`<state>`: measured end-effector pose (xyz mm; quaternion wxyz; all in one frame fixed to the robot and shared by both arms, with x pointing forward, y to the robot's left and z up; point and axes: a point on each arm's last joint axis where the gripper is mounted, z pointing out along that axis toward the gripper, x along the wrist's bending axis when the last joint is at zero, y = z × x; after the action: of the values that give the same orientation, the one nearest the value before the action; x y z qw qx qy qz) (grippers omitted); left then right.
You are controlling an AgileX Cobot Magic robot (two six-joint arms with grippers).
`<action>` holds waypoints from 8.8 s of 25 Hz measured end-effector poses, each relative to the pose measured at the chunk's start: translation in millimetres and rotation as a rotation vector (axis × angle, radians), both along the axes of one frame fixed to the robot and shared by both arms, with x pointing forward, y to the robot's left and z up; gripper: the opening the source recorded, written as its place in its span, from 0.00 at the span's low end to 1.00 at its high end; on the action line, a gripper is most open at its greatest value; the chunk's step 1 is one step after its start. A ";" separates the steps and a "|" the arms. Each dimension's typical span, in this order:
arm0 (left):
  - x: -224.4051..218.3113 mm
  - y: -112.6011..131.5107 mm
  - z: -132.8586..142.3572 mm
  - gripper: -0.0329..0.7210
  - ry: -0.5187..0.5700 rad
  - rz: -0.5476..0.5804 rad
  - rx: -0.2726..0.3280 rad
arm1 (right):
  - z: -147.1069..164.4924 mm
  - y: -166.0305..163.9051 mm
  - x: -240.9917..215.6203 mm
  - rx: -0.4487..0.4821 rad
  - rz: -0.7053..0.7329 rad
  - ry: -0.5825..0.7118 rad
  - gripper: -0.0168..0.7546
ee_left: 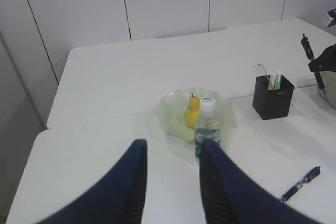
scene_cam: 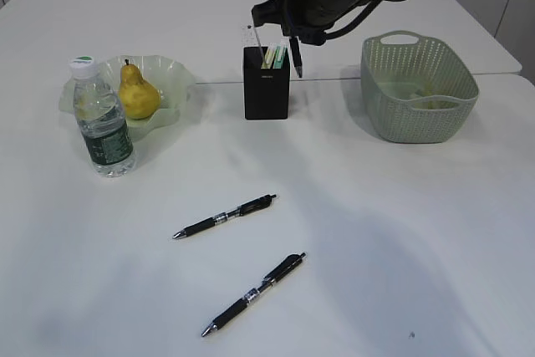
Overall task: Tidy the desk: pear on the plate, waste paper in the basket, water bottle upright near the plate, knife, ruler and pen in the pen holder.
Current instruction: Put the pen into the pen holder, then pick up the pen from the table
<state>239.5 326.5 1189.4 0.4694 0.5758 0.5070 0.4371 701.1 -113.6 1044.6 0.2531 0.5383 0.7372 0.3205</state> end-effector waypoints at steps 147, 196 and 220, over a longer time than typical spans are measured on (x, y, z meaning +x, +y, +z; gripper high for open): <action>31.9 -26.0 -1.9 0.38 0.147 -0.104 -0.136 | 115.8 -89.9 -101.2 -0.206 -0.205 0.260 0.43; 191.3 -122.4 -83.5 0.44 0.733 -0.500 0.093 | 16.5 -144.8 -283.9 -0.124 -0.149 0.118 0.43; 328.3 -224.4 -149.4 0.48 0.972 -0.676 0.536 | 16.4 -144.9 -284.0 -0.123 -0.151 0.120 0.43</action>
<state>567.9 102.1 1040.0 0.1382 0.9330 0.3256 0.0663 417.1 -258.5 1061.0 0.2646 0.5939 0.7267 0.2218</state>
